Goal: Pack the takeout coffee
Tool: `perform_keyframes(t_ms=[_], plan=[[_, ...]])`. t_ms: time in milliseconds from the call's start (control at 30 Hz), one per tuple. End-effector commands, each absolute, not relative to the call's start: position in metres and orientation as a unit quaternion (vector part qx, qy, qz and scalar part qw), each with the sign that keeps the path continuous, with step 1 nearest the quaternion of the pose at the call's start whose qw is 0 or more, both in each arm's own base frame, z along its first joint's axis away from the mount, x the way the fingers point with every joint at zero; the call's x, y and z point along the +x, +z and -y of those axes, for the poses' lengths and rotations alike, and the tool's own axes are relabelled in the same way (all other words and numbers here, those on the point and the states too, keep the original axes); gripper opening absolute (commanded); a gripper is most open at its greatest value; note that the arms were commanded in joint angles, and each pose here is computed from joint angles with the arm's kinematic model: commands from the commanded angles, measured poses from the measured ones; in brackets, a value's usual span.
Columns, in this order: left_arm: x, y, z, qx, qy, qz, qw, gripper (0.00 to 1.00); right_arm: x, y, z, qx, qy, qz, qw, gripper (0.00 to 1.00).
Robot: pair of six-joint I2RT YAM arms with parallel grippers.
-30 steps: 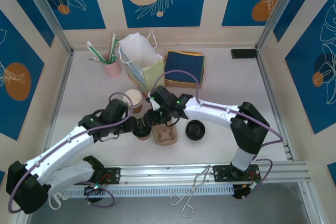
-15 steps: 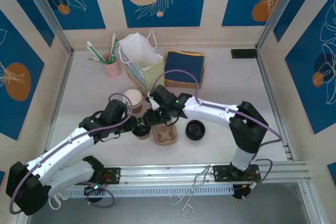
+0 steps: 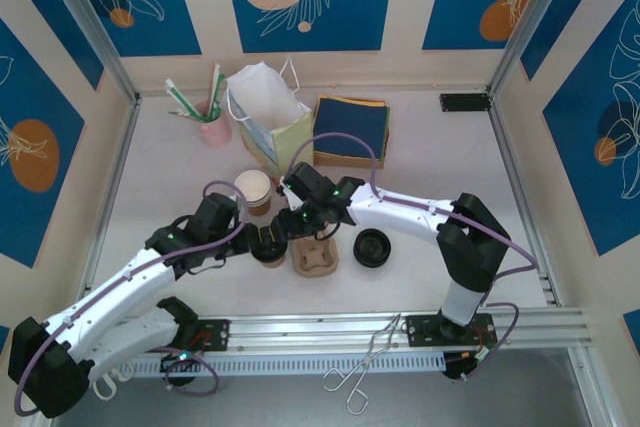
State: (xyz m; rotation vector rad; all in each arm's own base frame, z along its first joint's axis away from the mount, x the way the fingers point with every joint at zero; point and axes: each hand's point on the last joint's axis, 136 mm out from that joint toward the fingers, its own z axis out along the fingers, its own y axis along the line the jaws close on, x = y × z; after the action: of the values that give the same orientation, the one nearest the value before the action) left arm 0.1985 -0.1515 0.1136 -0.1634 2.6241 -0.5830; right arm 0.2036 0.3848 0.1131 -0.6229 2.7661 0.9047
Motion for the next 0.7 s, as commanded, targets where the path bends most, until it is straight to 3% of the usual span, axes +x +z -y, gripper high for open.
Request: perform_keyframes(t_ms=[0, 333, 667], plan=[[0.176, 0.092, 0.137, -0.056, -0.173, -0.970, 0.164, 0.32, 0.195, 0.132, -0.386, -0.224, 0.303, -0.922, 0.090, 0.46], [0.176, 0.092, 0.141, -0.057, -0.184, -0.968, 0.163, 0.33, 0.180, 0.134, -0.384, -0.229, 0.309, -0.920, 0.080, 0.50], [0.177, 0.089, 0.141, -0.058, -0.180, -0.969, 0.161, 0.34, 0.168, 0.112, -0.379, -0.233, 0.298, -0.925, 0.048, 0.41]])
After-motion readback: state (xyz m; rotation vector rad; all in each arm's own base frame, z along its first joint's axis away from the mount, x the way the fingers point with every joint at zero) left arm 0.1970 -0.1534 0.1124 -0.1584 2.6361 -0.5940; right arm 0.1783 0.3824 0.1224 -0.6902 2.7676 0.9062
